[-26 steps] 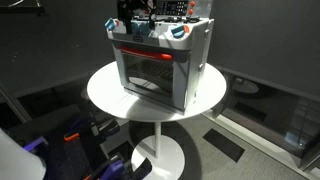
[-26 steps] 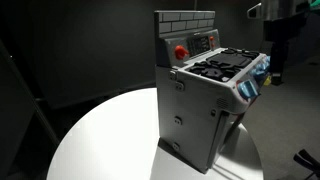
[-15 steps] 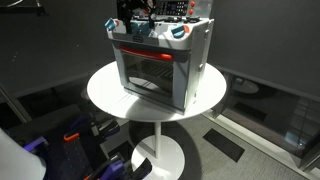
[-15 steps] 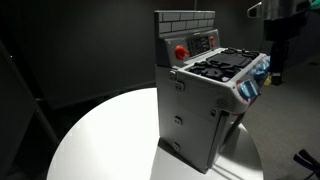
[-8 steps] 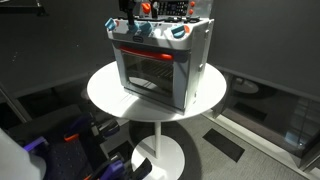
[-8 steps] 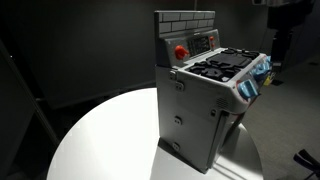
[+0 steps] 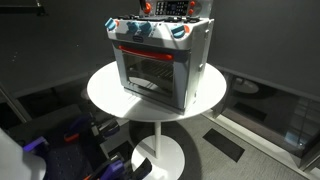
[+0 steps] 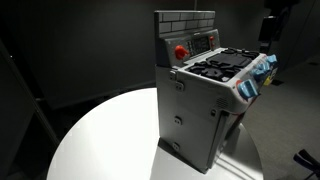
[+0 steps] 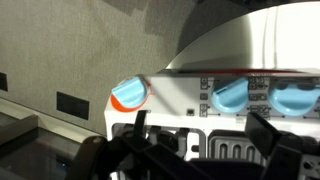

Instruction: Press the top button on the right side of the stove

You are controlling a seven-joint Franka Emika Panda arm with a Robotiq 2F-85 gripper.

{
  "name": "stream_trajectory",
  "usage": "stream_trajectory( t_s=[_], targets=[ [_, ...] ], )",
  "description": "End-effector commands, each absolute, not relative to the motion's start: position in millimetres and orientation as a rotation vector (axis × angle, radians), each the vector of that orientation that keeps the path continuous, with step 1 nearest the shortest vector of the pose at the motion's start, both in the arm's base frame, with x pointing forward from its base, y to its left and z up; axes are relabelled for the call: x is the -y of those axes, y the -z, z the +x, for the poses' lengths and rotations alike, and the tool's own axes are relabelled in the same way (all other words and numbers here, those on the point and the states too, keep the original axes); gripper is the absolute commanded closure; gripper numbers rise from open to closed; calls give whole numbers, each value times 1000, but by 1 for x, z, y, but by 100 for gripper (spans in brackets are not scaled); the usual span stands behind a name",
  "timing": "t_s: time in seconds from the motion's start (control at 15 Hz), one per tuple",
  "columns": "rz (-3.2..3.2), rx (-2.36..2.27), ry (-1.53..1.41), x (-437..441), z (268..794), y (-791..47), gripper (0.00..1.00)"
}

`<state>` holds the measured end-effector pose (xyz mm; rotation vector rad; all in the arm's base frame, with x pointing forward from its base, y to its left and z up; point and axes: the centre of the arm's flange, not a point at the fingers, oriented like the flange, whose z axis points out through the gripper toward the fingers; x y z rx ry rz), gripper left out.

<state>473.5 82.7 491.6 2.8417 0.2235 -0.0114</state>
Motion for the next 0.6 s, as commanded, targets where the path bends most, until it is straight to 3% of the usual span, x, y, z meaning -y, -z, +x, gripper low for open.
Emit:
stream_trajectory(
  t_s=[0.0, 0.53],
  targets=[
    [2818, -122, -104, -77, 500, -507, 0],
    [2810, 27, -310, -56, 552, -513, 0]
  ],
)
